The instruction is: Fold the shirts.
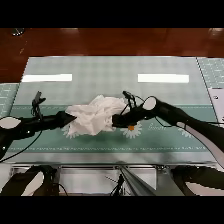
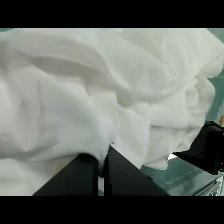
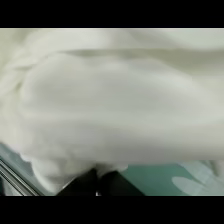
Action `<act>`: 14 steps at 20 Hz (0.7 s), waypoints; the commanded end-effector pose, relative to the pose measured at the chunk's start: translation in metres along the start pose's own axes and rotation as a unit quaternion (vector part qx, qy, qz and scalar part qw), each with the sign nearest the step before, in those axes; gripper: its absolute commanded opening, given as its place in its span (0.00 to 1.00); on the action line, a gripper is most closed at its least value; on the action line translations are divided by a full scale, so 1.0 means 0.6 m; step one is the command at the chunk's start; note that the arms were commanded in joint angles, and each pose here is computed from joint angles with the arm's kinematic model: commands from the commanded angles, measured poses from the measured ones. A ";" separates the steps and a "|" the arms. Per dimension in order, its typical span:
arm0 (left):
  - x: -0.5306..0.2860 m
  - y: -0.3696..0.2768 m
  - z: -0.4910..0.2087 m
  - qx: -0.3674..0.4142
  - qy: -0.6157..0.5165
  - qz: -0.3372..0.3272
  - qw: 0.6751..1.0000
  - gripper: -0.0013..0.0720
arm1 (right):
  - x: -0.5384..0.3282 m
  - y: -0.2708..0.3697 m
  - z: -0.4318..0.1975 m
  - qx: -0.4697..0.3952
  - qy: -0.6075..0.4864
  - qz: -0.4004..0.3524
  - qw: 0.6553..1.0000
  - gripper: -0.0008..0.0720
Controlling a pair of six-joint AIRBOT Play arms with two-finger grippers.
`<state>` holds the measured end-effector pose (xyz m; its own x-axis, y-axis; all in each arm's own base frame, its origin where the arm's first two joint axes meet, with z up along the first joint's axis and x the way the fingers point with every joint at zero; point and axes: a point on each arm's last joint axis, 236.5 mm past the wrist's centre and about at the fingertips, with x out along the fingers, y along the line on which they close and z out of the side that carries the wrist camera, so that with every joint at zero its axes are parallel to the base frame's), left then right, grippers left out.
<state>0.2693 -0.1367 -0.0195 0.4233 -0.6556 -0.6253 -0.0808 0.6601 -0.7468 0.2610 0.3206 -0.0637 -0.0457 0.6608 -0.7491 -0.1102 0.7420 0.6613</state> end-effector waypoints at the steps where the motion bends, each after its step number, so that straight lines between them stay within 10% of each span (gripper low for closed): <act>1: -0.050 -0.086 0.081 0.056 -0.065 -0.034 0.996 0.06 | -0.129 0.044 0.083 -0.089 -0.057 -0.025 0.994 0.04; 6: -0.296 -0.405 0.281 0.197 -0.318 -0.147 0.916 0.06 | -0.577 0.228 0.240 -0.208 -0.347 -0.064 0.912 0.04; 14: -0.528 -0.572 0.197 0.383 -0.375 -0.053 0.843 0.06 | -0.904 0.344 -0.032 -0.329 -0.510 -0.165 0.777 0.04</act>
<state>0.3058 -0.1190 0.4361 0.8375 -0.5464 0.0044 0.5101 0.7788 -0.3652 0.3065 0.1503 0.4463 0.8017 0.5204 -0.2940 -0.5031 0.8531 0.1381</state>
